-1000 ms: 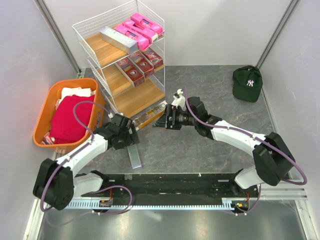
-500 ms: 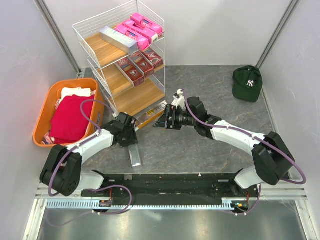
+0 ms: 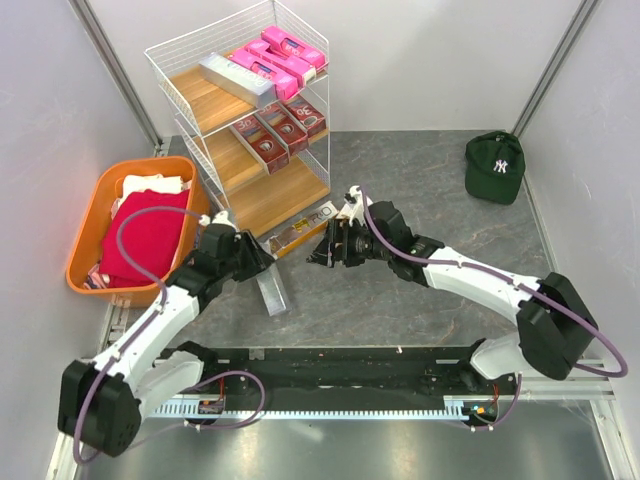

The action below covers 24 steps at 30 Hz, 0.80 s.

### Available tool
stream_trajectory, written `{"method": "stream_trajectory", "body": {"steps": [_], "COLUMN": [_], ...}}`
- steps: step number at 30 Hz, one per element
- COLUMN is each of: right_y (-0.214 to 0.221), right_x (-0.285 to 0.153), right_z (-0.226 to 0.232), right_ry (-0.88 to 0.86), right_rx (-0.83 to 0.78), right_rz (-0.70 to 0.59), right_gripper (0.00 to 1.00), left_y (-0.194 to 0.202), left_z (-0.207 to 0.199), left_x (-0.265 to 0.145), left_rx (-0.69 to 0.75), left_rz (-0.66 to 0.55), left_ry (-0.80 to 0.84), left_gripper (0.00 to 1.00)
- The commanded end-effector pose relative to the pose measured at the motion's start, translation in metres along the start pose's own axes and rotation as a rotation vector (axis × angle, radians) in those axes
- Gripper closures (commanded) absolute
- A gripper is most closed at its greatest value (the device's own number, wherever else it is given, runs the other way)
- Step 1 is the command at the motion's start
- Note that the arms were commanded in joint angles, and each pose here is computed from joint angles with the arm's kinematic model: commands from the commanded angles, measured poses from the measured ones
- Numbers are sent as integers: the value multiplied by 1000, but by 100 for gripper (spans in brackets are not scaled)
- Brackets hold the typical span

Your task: Place and organize the toothpastes onto the shelf

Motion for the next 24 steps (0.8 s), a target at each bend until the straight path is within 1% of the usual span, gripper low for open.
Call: {"method": "stream_trajectory", "body": {"steps": [1,2,3,4,7,9,10,11,13,17,21,24], "right_y": [-12,-7,-7,-3,7,18,20,31,38,57,58,57], "right_x": [-13,-16,-17,-18,-21,-22,-21,-20,-14,0,14,24], "right_z": [31,39,42,41,51,61,61,67,67,69,78,77], "right_ry": [4,-9,3,23,27,15,30,19,45,46,16,43], "right_rx": [-143,-165,-186,-195,-242,-274,-290,-311,-332,-351,-350,-360], "right_rz": [-127,-130,-155,-149,-174,-173,-185,-168,-172,-136,-158,-162], "right_gripper": [15,15,15,15,15,15,15,15,15,15,15,15], "left_y": [-23,-21,-30,-27,-32,-39,-42,-44,-48,-56,-59,-57], "left_z": [-7,-3,2,1,2,-1,-1,-2,-3,-7,-8,-9], "left_x": [-12,-11,-13,-13,-16,-18,-19,-20,-21,-27,-31,-31], "left_rx": [-192,-221,-255,-297,-381,-412,-449,-461,-489,-486,-486,-487], "left_rz": [-112,-112,-156,-139,-159,-190,-203,-212,-219,-246,-261,-257], "left_ry": [185,203,225,267,342,395,431,449,465,485,499,503], "left_gripper": [72,73,73,74,75,75,75,76,77,77,77,78]}}
Point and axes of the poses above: each gripper's point midway between its finger pads, its own x axis out along the fingers, its own z axis along the line the jaws close on, y = z × x, the point moved 5 cm from there along -x, back along the fingers, and after that the axes turned 10 degrees about x, right-handed, at the moved point
